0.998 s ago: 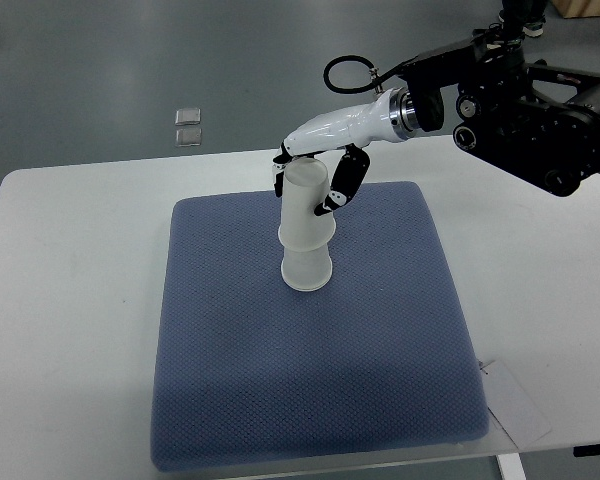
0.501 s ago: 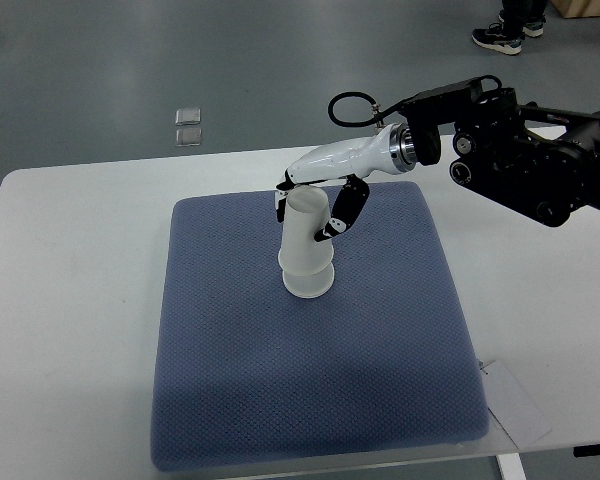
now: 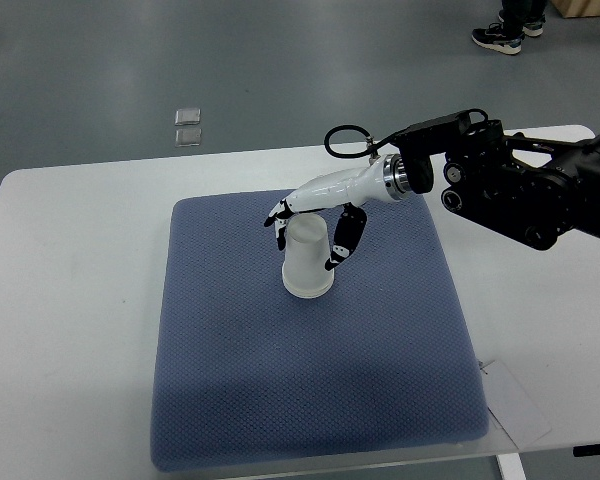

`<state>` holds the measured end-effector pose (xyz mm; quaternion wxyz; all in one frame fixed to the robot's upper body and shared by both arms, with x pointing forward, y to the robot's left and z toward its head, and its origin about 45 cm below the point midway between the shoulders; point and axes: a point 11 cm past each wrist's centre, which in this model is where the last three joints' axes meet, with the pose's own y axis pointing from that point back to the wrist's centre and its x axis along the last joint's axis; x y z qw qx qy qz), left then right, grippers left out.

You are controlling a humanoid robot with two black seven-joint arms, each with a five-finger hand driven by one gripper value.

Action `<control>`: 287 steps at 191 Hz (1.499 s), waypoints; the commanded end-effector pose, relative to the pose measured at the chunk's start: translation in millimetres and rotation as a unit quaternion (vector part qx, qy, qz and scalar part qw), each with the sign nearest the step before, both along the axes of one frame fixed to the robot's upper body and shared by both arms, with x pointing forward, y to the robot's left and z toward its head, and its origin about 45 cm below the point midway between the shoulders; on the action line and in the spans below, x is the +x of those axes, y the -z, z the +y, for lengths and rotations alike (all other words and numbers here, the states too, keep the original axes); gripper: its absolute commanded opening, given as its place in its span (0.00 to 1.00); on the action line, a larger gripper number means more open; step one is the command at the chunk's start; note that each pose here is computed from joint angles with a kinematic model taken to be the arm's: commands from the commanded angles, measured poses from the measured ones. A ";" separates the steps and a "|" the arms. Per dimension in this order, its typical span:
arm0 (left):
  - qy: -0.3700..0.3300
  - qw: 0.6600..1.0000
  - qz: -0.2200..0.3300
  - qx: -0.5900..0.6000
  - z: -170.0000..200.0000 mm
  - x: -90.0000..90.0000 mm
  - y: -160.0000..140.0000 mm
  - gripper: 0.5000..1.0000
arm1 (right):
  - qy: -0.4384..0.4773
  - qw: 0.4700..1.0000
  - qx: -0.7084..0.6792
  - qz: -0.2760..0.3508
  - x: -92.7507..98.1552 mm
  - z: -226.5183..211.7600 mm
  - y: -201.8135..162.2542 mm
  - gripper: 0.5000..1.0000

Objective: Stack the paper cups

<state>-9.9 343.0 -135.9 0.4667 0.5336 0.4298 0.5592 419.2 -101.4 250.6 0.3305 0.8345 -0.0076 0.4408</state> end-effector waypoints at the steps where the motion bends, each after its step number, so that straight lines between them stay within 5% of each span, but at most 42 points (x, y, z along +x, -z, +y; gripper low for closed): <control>1: 0.000 1.000 0.000 0.000 0.0 0.0 0.0 1.00 | 0.003 1.000 0.002 -0.007 3.4 -1.8 -6.6 0.82; 59: 0.000 1.000 0.000 0.000 0.0 0.0 0.0 1.00 | 0.045 0.997 0.022 -0.054 30.3 -34.2 -60.0 0.82; 112: 0.000 1.000 0.000 0.000 0.0 0.0 0.0 1.00 | 0.184 0.970 0.152 -0.040 62.7 -117.1 -115.9 0.82; 141: 0.000 1.000 0.000 0.000 0.0 0.0 0.0 1.00 | 0.269 0.941 0.204 -0.004 72.4 -156.4 -105.0 0.82; 189: 0.000 1.000 0.000 0.000 0.0 0.0 0.0 1.00 | 0.495 0.780 0.376 0.065 86.3 -248.5 -58.1 0.82; 287: 0.000 1.000 0.000 0.000 0.0 0.0 0.0 1.00 | 0.604 0.607 0.489 0.168 70.3 -238.5 25.8 0.82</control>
